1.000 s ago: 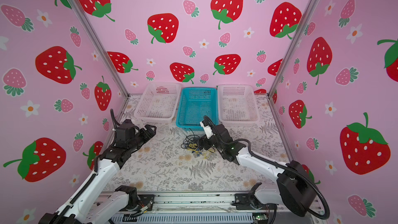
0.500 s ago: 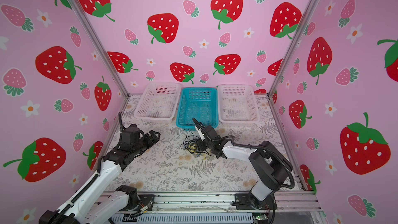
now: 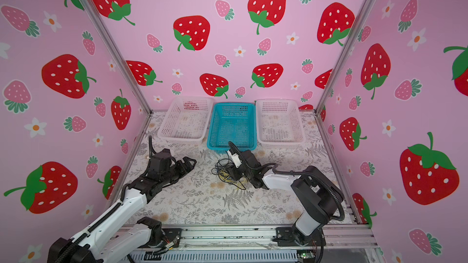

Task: Untangle the cables
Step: 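Move the right gripper down onto the cable tangle while the left gripper approaches, then close the right gripper on the black, blue and yellow cable bundle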

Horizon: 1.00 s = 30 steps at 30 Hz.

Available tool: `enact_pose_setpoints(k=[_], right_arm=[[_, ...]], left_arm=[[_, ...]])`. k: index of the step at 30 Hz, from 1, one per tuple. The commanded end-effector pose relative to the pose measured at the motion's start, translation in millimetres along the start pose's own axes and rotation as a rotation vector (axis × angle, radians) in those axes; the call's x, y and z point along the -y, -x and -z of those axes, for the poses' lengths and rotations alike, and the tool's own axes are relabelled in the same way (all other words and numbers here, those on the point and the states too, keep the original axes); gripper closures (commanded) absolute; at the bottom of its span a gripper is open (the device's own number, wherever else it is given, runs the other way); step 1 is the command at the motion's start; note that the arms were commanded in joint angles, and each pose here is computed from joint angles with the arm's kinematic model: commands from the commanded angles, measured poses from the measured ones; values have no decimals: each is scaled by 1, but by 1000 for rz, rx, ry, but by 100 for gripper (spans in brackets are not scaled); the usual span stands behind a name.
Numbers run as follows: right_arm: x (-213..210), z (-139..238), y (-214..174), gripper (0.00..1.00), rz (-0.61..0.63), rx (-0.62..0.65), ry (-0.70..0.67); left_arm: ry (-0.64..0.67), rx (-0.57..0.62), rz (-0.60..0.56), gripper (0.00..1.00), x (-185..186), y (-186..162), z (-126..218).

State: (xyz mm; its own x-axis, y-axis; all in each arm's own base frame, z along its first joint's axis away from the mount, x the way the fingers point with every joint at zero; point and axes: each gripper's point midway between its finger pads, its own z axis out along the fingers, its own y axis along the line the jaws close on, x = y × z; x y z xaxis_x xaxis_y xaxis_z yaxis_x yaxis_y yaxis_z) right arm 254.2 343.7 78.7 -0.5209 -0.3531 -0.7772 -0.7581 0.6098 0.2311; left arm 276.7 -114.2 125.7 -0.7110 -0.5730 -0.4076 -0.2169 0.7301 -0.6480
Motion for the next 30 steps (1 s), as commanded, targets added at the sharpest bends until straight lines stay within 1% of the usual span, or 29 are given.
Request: enact_pose_setpoints(k=[1, 2, 4, 6, 8, 13, 18, 21, 23, 28, 30], right_arm=[[-9, -6, -22, 48, -26, -65, 58], [-10, -8, -25, 48, -31, -76, 66], [-13, -11, -27, 53, -34, -86, 82], [-14, -11, -28, 55, -37, -93, 88], [-15, -11, -27, 59, -37, -92, 97], [-19, -16, -33, 64, -36, -121, 116], [-34, -18, -34, 65, -24, -135, 191], [-46, -14, -30, 62, 0, -115, 239], [-50, -11, -27, 63, 17, -102, 244], [-46, -14, -29, 76, 81, -129, 164], [-49, -14, -30, 81, 102, -133, 155]], left_arm=[[-53, -20, 25, 6, 9, -8, -4], [-60, -25, 27, 6, 10, -11, -5], [-68, -38, 30, 6, 11, -16, -7], [-73, -45, 24, 6, 12, -19, -8], [-70, -54, 18, 6, 13, -23, -9], [-72, -69, 7, 6, 16, -30, -13], [-84, -76, -11, 6, 22, -32, -13], [-85, -80, -19, 6, 23, -33, -12], [-81, -82, -23, 6, 22, -34, -11], [-66, -74, -31, 6, 18, -35, -8], [-59, -74, -34, 6, 16, -35, -8]])
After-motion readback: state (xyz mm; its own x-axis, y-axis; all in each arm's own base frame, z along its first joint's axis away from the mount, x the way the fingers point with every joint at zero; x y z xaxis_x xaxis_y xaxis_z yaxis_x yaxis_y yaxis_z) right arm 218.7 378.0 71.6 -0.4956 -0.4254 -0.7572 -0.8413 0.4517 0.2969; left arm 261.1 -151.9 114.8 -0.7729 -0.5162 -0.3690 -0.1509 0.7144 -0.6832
